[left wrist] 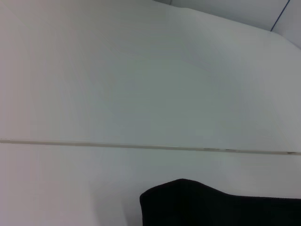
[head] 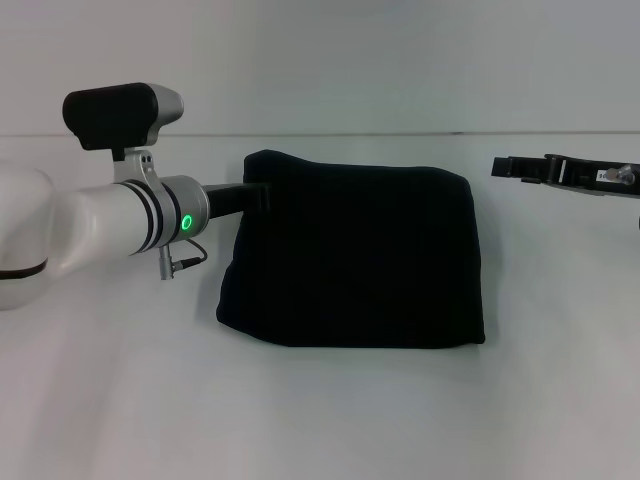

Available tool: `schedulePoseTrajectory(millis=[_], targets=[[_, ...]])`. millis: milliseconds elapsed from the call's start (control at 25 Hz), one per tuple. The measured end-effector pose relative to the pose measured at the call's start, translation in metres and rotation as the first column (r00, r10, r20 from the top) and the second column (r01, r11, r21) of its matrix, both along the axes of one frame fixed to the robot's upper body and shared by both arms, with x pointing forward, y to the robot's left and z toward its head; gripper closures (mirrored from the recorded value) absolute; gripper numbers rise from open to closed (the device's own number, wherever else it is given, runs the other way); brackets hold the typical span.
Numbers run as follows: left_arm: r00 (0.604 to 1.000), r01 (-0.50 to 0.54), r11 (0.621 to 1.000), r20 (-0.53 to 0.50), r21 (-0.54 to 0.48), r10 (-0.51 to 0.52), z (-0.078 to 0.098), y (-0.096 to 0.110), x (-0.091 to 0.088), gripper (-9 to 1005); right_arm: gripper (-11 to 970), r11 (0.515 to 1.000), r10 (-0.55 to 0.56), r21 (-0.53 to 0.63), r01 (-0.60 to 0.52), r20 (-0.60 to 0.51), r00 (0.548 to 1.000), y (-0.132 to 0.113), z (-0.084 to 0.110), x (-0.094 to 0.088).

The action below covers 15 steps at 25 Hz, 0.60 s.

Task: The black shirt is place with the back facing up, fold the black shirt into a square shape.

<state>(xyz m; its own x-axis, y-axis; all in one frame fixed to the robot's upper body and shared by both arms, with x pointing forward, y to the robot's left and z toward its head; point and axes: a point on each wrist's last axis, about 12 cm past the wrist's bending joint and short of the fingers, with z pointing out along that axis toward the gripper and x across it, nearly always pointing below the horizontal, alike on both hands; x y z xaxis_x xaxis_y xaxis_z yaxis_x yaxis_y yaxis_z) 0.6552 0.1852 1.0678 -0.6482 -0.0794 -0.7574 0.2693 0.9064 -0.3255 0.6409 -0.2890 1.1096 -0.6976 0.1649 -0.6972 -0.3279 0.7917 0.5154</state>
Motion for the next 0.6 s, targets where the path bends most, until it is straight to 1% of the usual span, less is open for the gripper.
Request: schedulePoseTrajectory(millis=[200,440,600], targets=[[1.000,-0.012,1.000,-0.002,-0.008,0.012,-0.001,0.003,-0.001,969,334,1.000,0.004,-0.005,-0.004,0.004,1.000,0.001,-0.001,0.000],[0.998,-0.055,0.997,0.002,-0.052,0.055,0.000,0.016,-0.002,968,336,1.000,0.005,-0.006,-0.005,0.008,1.000,0.001,-0.001,-0.001],[0.998,-0.061,0.994,0.001,-0.086,0.061,0.002,0.021,-0.004,968,329,1.000,0.007,-0.006,-0.007,0.015,1.000,0.002,0.000,0.000]])
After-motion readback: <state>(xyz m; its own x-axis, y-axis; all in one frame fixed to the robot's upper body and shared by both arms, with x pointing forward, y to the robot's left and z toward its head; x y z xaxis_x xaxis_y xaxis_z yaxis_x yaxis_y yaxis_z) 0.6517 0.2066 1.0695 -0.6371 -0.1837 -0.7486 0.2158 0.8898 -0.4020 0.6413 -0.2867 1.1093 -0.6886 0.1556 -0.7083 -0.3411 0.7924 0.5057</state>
